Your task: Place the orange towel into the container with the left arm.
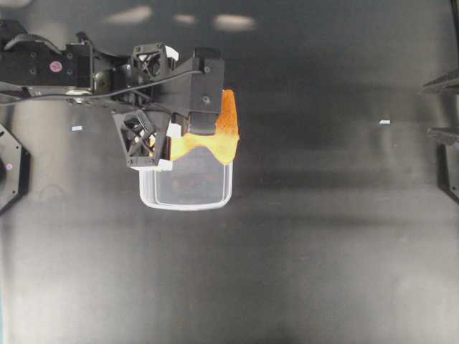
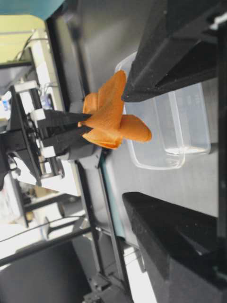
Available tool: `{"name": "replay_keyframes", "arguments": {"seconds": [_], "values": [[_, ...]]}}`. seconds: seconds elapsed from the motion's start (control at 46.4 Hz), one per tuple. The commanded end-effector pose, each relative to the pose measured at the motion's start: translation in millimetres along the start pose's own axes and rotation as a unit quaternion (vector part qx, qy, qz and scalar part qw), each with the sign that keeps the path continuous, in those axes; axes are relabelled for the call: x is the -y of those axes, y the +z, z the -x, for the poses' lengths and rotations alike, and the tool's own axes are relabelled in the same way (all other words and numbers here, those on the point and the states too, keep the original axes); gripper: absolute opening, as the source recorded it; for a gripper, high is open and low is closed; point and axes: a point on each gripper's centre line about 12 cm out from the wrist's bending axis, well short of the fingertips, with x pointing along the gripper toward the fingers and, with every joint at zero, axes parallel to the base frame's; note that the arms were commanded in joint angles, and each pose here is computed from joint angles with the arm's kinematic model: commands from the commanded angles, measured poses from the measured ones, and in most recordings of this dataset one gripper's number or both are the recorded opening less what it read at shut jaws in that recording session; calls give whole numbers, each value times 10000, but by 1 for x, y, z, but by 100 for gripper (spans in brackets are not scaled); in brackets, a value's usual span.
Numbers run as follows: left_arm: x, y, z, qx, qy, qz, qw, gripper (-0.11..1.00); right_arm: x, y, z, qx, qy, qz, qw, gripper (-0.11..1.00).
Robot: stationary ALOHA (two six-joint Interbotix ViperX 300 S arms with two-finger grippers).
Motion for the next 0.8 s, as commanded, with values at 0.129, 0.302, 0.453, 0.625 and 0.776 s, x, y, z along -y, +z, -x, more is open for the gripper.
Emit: {"name": "replay_keyframes", "arguments": {"seconds": [0.129,0.302,0.453,0.625,0.776], "values": [[-1,2,3,59,20,46,10000,6,0,4,-1,115,13,-15,9999,75],[-2,1,1,28,23,81,10000,6,-1,5,-1,122,15,-15,9999,75],[-2,1,1,19,26,95,9999,7,-1,5,-1,122,15,-15,9999,75],[-2,1,3,-56,15,98,9999,50,-1,4,-1,115,13,-8,9999,75],[-2,9,9,89,27,89,9999,89,-1,4,-1,107,12,0,9999,75]]}}
